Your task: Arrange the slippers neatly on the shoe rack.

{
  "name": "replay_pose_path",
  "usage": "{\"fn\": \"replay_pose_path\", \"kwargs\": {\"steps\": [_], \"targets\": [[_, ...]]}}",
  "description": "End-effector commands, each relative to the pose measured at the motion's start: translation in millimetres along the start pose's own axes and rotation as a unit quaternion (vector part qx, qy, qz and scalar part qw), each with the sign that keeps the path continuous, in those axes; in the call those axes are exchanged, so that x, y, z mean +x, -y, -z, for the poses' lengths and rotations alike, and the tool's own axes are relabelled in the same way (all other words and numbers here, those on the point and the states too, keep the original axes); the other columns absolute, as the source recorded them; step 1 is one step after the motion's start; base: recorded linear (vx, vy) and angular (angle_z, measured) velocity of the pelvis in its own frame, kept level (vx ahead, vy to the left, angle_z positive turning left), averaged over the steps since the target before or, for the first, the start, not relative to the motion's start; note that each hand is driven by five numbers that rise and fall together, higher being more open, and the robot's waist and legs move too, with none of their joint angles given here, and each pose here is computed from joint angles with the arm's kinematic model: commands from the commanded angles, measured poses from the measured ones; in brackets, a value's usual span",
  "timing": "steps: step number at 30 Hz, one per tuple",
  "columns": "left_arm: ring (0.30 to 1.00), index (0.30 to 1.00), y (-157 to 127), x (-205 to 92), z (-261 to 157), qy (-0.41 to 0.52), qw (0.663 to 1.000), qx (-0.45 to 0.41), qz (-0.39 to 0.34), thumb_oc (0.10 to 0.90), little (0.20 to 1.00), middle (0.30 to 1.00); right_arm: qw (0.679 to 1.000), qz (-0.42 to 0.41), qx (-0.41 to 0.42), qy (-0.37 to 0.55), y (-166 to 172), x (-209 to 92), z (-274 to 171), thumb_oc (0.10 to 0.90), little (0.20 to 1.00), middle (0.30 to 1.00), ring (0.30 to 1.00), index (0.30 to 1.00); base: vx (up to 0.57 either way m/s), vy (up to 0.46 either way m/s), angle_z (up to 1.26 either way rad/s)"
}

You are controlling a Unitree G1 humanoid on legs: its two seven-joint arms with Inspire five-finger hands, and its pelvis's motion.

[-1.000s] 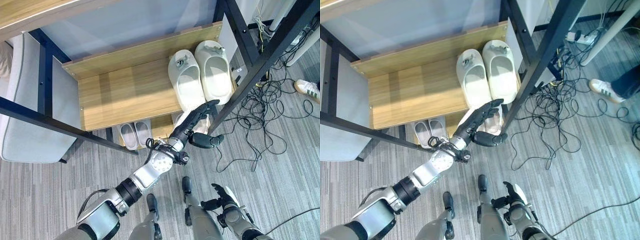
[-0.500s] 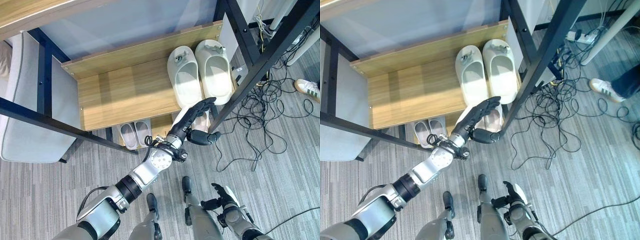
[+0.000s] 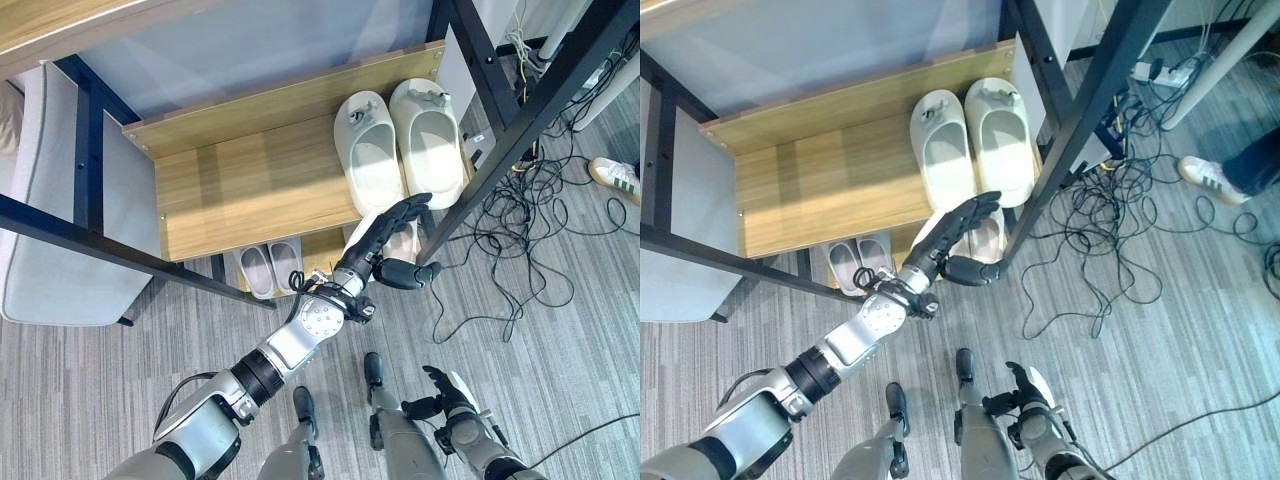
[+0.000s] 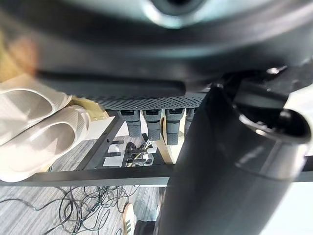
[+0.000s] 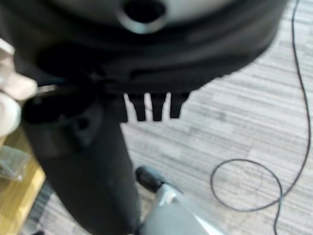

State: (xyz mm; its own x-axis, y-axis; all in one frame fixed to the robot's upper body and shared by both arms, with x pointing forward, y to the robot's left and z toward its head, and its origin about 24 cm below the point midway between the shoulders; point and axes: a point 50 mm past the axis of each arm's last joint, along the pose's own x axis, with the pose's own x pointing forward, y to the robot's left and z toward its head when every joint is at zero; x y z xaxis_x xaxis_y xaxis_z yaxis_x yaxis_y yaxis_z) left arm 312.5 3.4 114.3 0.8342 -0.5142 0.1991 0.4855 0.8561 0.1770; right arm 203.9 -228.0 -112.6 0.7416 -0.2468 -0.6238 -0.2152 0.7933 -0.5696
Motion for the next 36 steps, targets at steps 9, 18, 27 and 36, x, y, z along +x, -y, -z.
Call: {"fn": "replay_pose_path", "kwargs": {"steps": [9, 18, 27, 36], "targets": [[0.900, 0.900, 14, -4, -22, 0.071, 0.992, -0.093, 0.034, 0.800, 0.900, 0.900, 1.000, -0.016, -0.009, -0.024, -10, -9, 21, 0.800, 0.900, 0.900, 0.900, 0.900, -0.01, -0.008, 0.03], [0.900, 0.900, 10, -48, 33, -0.030, 0.995, -0.073, 0.065, 0.800, 0.900, 0.900, 0.998, -0.026, 0.004, -0.050, -15, -13, 32, 0.800, 0.900, 0.900, 0.900, 0.900, -0.01, -0.008, 0.09], [0.900, 0.900, -29, -166, 153, -0.320, 0.947, 0.021, 0.024, 0.800, 0.900, 0.900, 0.989, -0.040, 0.016, -0.138, -14, -29, 77, 0.800, 0.900, 0.900, 0.900, 0.900, 0.03, 0.026, 0.20], [0.900, 0.900, -68, -276, 208, -0.548, 0.827, 0.047, -0.118, 0.800, 0.900, 0.900, 0.975, -0.052, 0.029, -0.214, -14, -50, 116, 0.800, 0.900, 0.900, 0.900, 0.900, 0.05, 0.072, 0.19]]}}
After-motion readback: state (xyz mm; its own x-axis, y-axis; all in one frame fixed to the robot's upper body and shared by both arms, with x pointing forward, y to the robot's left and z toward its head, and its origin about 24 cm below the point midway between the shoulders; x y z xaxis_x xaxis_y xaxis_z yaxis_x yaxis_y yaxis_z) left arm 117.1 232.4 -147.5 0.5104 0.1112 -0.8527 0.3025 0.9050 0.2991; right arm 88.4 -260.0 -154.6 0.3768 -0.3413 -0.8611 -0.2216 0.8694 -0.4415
